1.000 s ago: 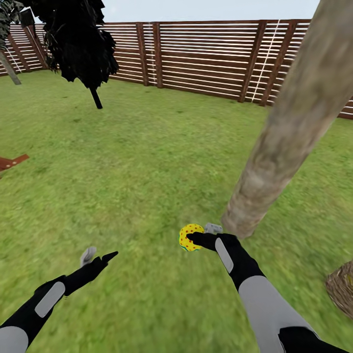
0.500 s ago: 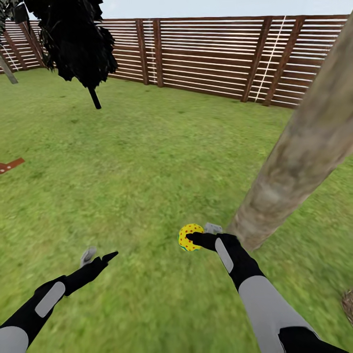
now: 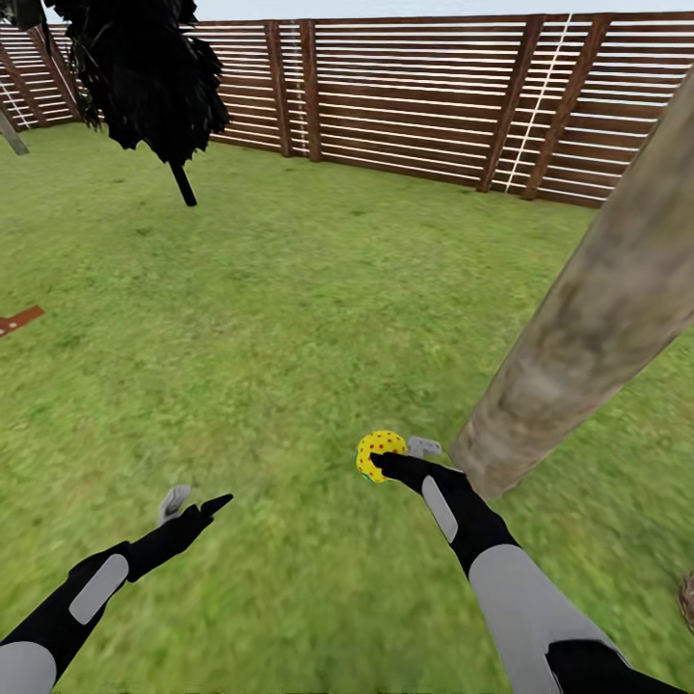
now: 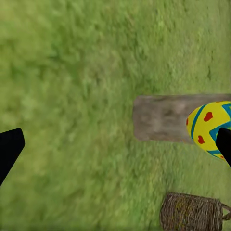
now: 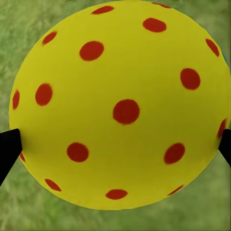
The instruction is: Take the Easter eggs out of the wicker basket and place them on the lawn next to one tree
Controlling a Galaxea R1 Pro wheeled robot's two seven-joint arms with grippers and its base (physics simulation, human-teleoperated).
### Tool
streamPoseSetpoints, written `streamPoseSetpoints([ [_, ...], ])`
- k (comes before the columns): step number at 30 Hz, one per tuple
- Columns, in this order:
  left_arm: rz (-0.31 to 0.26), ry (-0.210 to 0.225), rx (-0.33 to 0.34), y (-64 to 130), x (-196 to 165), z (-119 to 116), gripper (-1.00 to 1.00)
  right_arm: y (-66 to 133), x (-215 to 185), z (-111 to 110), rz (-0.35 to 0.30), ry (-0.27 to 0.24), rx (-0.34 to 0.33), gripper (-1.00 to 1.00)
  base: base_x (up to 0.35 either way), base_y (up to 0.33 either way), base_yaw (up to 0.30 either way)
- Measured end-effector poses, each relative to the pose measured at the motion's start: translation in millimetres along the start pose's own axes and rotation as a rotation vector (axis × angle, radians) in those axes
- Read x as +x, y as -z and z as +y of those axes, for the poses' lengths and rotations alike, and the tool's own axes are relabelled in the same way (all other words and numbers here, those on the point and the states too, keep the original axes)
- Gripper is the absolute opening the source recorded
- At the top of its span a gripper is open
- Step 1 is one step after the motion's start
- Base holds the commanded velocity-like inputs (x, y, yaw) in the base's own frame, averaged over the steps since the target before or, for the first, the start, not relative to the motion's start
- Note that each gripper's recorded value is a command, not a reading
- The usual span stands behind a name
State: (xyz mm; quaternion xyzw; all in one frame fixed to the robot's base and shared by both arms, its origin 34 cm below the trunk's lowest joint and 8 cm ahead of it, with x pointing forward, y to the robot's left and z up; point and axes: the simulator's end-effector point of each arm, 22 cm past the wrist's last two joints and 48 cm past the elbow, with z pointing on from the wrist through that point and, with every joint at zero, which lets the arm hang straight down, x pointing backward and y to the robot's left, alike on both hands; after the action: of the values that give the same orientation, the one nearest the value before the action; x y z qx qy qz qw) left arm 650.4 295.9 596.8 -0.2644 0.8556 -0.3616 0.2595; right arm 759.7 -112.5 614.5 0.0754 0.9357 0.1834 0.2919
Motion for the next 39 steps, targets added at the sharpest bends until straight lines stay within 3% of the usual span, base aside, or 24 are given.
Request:
streamPoseSetpoints([
  [26,0.024,0.017,-0.018,-29.5,23,46,1.00,-42.8,36,-20,0.019,-0.022,0.000,-1.00,0.000,0.000,0.000],
  [28,0.029,0.022,0.014,-31.8,25,42,1.00,-46.3,40,-22,0.022,-0.024,0.001,-1.00,0.000,0.000,0.000],
  [30,0.032,0.024,0.139,-30.8,26,19,1.00,-50.0,45,-23,0.025,-0.025,0.000,-1.00,0.000,0.000,0.000],
  [31,0.035,0.021,0.239,-24.3,24,2,1.00,-52.0,46,-21,0.026,-0.027,-0.003,-1.00,0.000,0.000,0.000],
  [32,0.039,0.018,0.267,-22.0,25,-1,1.00,-53.8,48,-22,0.028,-0.027,-0.003,-1.00,0.000,0.000,0.000],
  [39,0.046,0.022,0.264,-30.3,32,13,1.00,-66.4,62,-29,0.039,-0.031,-0.001,-1.00,0.000,0.000,0.000],
])
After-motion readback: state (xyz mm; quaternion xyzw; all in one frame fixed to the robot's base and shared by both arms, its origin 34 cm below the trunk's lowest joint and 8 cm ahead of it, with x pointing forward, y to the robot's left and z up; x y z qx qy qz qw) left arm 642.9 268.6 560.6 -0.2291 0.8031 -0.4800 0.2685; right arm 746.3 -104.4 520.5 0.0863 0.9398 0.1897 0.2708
